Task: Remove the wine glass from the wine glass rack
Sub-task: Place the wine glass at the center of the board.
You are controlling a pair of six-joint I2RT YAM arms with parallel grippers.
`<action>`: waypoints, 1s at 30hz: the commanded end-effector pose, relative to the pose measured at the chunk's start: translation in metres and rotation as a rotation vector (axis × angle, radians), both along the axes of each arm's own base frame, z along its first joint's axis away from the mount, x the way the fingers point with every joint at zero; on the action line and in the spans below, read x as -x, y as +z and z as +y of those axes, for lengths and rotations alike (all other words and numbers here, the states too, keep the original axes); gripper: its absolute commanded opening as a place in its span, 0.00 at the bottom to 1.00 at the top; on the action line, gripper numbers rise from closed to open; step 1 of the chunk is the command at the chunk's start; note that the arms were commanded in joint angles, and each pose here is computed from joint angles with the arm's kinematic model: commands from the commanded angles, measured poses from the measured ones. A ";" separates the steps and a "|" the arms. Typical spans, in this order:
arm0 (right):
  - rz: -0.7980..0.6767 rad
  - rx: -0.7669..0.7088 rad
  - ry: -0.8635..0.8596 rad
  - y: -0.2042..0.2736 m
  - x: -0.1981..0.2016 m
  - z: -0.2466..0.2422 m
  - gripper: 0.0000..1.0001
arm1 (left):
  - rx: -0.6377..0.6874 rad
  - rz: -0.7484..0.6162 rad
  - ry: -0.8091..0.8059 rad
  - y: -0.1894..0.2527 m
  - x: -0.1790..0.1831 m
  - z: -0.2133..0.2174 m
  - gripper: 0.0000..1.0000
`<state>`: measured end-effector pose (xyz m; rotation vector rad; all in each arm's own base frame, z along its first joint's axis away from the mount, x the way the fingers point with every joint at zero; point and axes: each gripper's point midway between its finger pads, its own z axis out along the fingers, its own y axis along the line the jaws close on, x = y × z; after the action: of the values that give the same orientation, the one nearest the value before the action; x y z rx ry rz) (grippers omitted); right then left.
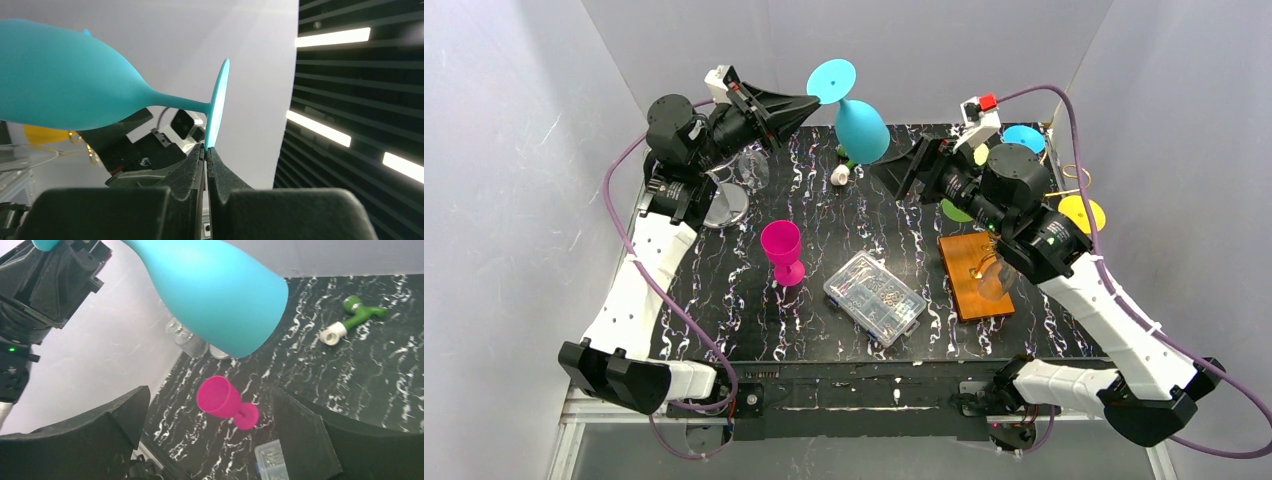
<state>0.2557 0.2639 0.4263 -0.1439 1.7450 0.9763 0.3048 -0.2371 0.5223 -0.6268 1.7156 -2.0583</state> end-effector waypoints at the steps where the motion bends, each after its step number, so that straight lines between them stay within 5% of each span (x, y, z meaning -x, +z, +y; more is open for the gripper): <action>1: -0.124 -0.202 0.043 0.047 0.007 0.006 1.00 | 0.096 -0.073 -0.046 0.044 0.021 0.005 0.00; 30: -0.388 -0.577 0.189 0.110 0.027 0.016 1.00 | 0.288 -0.098 -0.162 0.093 0.073 0.021 0.00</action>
<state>0.2426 0.2840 0.4968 -0.0767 1.2270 1.3824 0.2661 -0.2263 0.5892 -0.5613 1.5387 -2.3463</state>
